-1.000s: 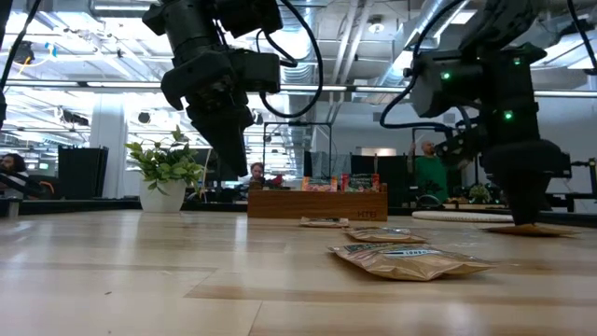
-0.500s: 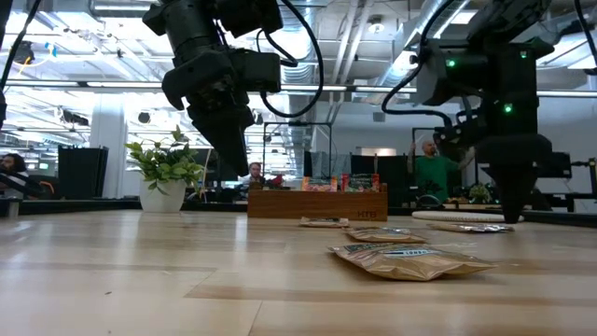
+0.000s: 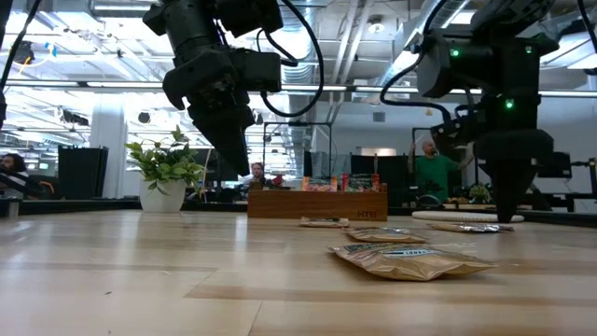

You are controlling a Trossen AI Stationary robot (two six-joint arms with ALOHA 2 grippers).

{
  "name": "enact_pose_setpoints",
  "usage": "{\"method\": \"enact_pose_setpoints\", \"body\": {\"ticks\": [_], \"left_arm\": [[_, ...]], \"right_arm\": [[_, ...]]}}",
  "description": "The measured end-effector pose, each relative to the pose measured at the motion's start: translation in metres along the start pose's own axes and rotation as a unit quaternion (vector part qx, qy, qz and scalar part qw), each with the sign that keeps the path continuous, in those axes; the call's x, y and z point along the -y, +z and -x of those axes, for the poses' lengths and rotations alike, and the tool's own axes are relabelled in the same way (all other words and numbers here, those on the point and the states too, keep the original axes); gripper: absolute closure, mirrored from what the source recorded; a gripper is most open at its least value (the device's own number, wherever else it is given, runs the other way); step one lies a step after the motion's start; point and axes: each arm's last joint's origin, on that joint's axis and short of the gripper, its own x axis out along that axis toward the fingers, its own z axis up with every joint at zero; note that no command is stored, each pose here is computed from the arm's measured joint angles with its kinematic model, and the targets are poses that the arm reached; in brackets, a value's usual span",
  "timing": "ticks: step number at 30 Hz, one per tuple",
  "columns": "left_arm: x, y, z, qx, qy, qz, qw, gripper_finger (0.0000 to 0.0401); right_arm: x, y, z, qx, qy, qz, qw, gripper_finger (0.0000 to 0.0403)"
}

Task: Pick & Place Tea
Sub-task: Put the brown tea bag into the left section of the wooden organizer

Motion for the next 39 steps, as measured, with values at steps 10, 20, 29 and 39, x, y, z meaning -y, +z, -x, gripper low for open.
{"method": "enact_pose_setpoints", "body": {"ticks": [10,20,29,39], "left_arm": [[0.000,0.000,0.000,0.000,0.000,0.000,1.000,0.0401],[0.000,0.000,0.000,0.000,0.000,0.000,1.000,0.0401],[0.006,0.000,0.000,0.001,-0.004,-0.021,1.000,0.0401],[0.014,-0.001,0.000,0.005,-0.010,-0.034,0.999,0.0401]], "right_arm": [[0.006,0.006,0.000,0.008,0.006,-0.019,1.000,0.0261],[0.017,0.020,-0.002,0.033,0.024,-0.062,0.997,0.0203],[0.013,0.025,-0.028,-0.038,0.012,-0.059,0.997,0.0206],[0.017,0.024,-0.020,-0.011,0.028,-0.078,0.997,0.0318]]}}
